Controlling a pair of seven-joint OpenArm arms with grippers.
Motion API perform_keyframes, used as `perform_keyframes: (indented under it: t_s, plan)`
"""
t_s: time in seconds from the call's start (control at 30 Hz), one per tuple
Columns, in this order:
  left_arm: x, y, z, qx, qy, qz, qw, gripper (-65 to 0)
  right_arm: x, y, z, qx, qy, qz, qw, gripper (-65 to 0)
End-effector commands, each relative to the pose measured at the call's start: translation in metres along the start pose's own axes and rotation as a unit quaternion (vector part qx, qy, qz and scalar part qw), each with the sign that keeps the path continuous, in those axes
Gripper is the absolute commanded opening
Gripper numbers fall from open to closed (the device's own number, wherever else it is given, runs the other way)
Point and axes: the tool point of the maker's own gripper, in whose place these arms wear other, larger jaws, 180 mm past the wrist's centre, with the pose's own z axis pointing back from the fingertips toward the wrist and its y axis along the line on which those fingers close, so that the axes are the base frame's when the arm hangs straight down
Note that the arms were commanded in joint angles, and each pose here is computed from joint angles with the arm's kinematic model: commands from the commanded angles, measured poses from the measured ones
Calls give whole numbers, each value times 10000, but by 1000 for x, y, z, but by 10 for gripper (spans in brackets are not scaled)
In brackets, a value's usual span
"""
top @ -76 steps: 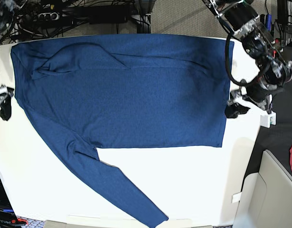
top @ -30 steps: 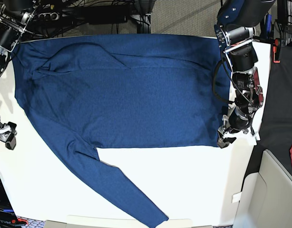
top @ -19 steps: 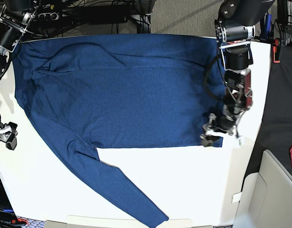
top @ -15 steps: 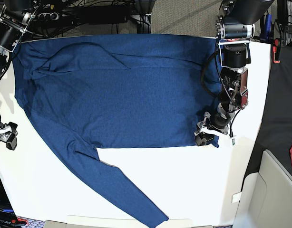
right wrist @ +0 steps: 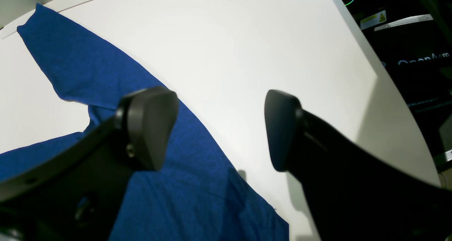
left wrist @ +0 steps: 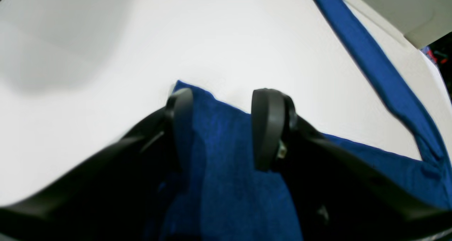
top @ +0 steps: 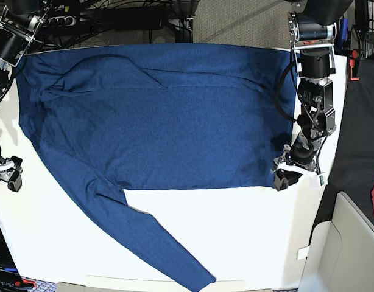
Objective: Fold the T-shirt properly
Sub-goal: 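Release the shoulders and move both grippers to the shirt's hem corners, then grasp the hem corners with both grippers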
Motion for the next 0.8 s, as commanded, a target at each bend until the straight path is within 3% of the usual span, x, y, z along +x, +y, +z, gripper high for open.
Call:
perform_keyframes:
  t_s: [0.0, 0.27, 0.67, 0.77]
  plan:
    - [19, 0, -2, -35, -244, -39, 9997, -399, 27, 0, 5, 21, -357, 98, 9993, -227]
    - [7, 24, -10, 285, -290, 216, 9989, -399, 27, -1, 5, 23, -352, 99, 9993, -227]
    - [-34, -11, -24, -114, 312, -355, 9988, -403, 28, -1, 5, 24, -363, 88, 9993, -227]
    - [-39, -15, -24, -159, 386, -436, 9982, -447, 28, 0, 6, 26, -376, 84, 9993, -227]
